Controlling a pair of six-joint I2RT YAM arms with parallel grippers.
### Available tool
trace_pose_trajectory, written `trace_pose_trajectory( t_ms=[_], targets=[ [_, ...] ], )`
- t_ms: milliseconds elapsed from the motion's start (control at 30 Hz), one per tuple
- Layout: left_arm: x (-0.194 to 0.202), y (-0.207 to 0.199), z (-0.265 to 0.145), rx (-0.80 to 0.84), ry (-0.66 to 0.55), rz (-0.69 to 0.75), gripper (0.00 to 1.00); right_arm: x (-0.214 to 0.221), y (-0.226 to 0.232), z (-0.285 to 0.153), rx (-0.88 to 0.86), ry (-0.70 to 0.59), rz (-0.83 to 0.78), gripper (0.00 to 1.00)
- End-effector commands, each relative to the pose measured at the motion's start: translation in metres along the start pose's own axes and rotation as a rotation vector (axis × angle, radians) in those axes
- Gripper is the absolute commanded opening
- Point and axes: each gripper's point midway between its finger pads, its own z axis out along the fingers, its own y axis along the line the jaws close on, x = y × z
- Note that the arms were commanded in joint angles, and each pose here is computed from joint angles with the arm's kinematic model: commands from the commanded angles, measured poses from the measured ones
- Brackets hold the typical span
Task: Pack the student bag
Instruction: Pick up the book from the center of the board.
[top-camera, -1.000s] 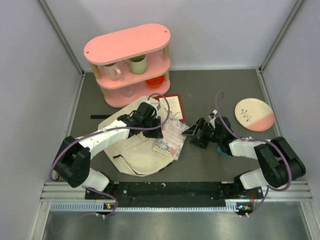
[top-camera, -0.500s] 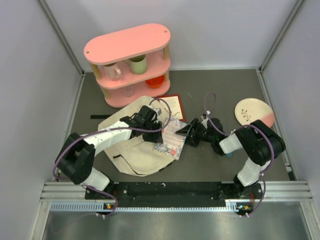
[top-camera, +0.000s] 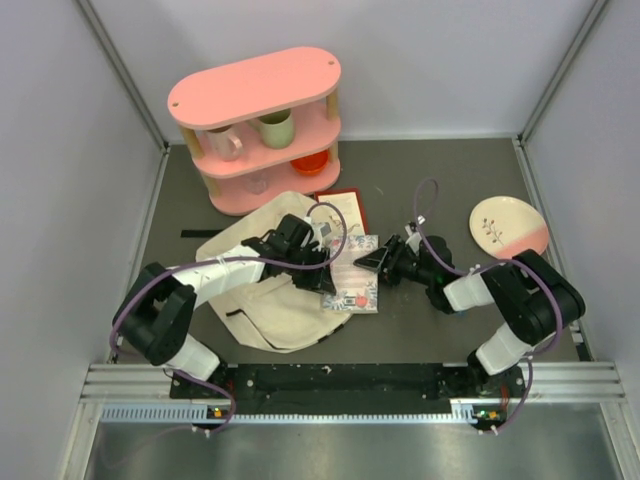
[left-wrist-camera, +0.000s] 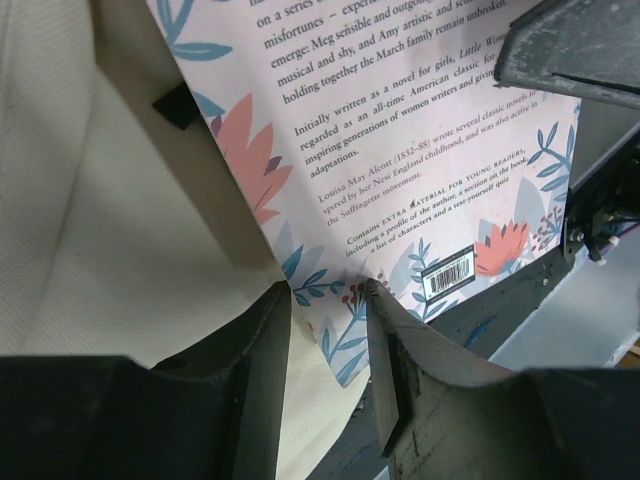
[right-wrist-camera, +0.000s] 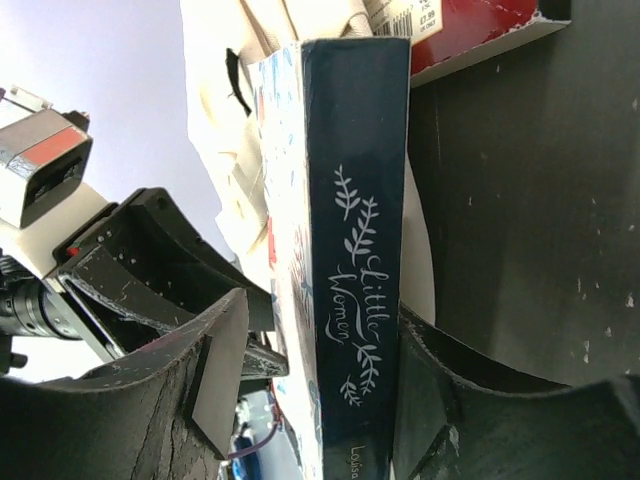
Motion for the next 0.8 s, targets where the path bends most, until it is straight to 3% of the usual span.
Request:
trace_pose_trajectory(
  t_ms=[0,100,133,233,333,400,500,633,767],
  targets=[
    [-0.014,-0.028,0.0,0.137,-0.048,0.057,0.4,-0.006,0.046,-0.001,-0.133,-0.013,-0.118,0.49],
    [-0.016,-0.033,-0.003,0.154,-0.062,0.067,0.4,-0.007,0.044,-0.004,-0.108,-0.018,-0.142,0.3],
    [-0.017,-0.035,-0.004,0.163,-0.068,0.075,0.4,-0.007,0.042,-0.004,-0.094,-0.016,-0.142,0.19],
    [-0.025,-0.036,-0.011,0.145,-0.118,0.087,0.43,-0.011,0.051,-0.01,-0.093,-0.034,-0.186,0.05],
    [-0.039,-0.031,-0.026,0.077,-0.218,0.085,0.54,-0.016,0.06,-0.021,-0.061,-0.063,-0.246,0.06],
    [-0.048,-0.033,-0.041,0.057,-0.293,0.086,0.7,-0.019,0.07,-0.034,-0.049,-0.09,-0.283,0.06],
    [-0.062,-0.034,-0.062,0.031,-0.4,0.082,0.83,-0.02,0.087,-0.052,-0.071,-0.129,-0.313,0.07],
    [-0.08,-0.053,-0.081,0.089,-0.496,0.106,0.89,-0.016,0.104,-0.067,-0.119,-0.14,-0.332,0.11],
    [-0.088,-0.066,-0.083,0.147,-0.504,0.105,0.9,-0.01,0.117,-0.074,-0.162,-0.117,-0.329,0.11]
  ],
)
